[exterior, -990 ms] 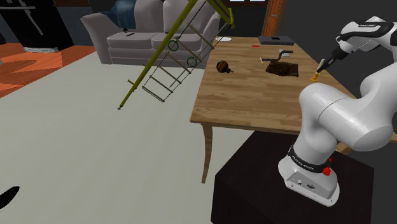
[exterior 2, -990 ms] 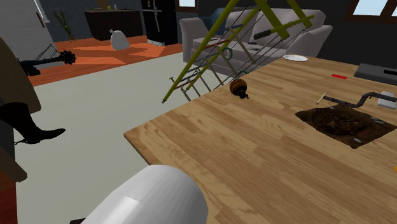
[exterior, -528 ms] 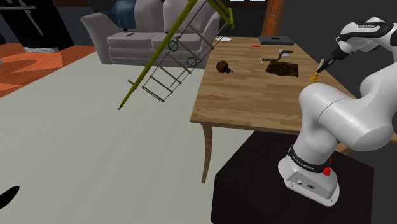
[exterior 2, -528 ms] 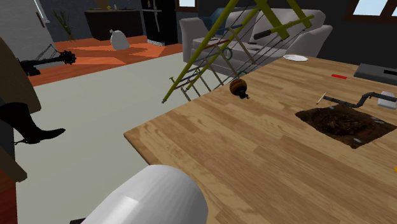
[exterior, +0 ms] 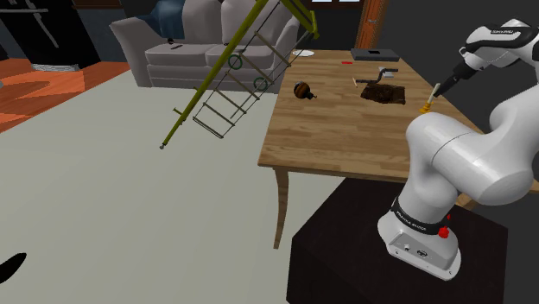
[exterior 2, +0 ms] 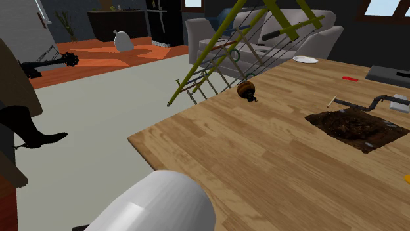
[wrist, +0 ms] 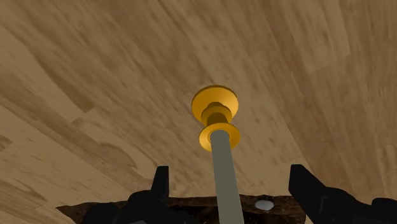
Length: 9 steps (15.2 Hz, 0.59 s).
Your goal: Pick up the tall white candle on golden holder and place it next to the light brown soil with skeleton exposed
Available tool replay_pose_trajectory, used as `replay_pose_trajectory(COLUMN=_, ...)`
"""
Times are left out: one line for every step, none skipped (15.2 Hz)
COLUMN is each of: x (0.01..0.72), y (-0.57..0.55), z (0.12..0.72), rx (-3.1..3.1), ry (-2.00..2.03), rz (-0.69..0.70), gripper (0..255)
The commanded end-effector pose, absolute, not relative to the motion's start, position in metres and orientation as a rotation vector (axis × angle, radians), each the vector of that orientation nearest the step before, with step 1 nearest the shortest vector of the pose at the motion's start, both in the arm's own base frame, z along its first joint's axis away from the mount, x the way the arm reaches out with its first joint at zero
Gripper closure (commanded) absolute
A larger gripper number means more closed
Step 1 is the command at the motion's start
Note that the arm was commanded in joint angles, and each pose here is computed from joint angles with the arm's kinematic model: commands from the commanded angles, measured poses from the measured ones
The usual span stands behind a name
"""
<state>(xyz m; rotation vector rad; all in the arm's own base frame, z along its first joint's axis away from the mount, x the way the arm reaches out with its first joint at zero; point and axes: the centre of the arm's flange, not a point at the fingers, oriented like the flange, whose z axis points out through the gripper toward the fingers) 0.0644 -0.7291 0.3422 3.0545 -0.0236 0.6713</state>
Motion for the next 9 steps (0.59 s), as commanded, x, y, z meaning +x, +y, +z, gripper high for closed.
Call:
replay_pose_trajectory(x=0.0550, y=-0.7286, z=0.3653, rx=3.055, ry=-0.024, rz=0.671, gripper=0)
replay_pose_trajectory(x=0.0506, y=-0.7284, z=0.3747, rx=3.055, ry=-0.024, rz=0.671, gripper=0)
replay_pose_trajectory(x=0.0506, y=-0.7284, z=0.3747, rx=3.055, ry=-0.024, rz=0.671, gripper=0)
replay_pose_trajectory(x=0.0507, y=-0.7284, z=0.3747, rx=3.055, ry=-0.024, rz=0.671, gripper=0)
replay_pose_trajectory(x=0.0507, y=-0.7284, z=0.3747, rx=3.055, ry=-0.024, rz=0.671, gripper=0)
replay_pose_trajectory(x=0.0507, y=-0.7284, z=0.3747, rx=3.055, ry=-0.024, rz=0.671, gripper=0)
replay_pose_trajectory(x=0.0507, y=-0.7284, z=0.3747, rx=3.055, ry=-0.024, rz=0.671, gripper=0)
replay_pose_trajectory(x=0.0506, y=-0.7284, z=0.3747, rx=3.055, ry=-0.024, rz=0.671, gripper=0)
replay_pose_trajectory(x=0.0506, y=-0.7284, z=0.3747, rx=3.055, ry=-0.024, rz=0.671, gripper=0)
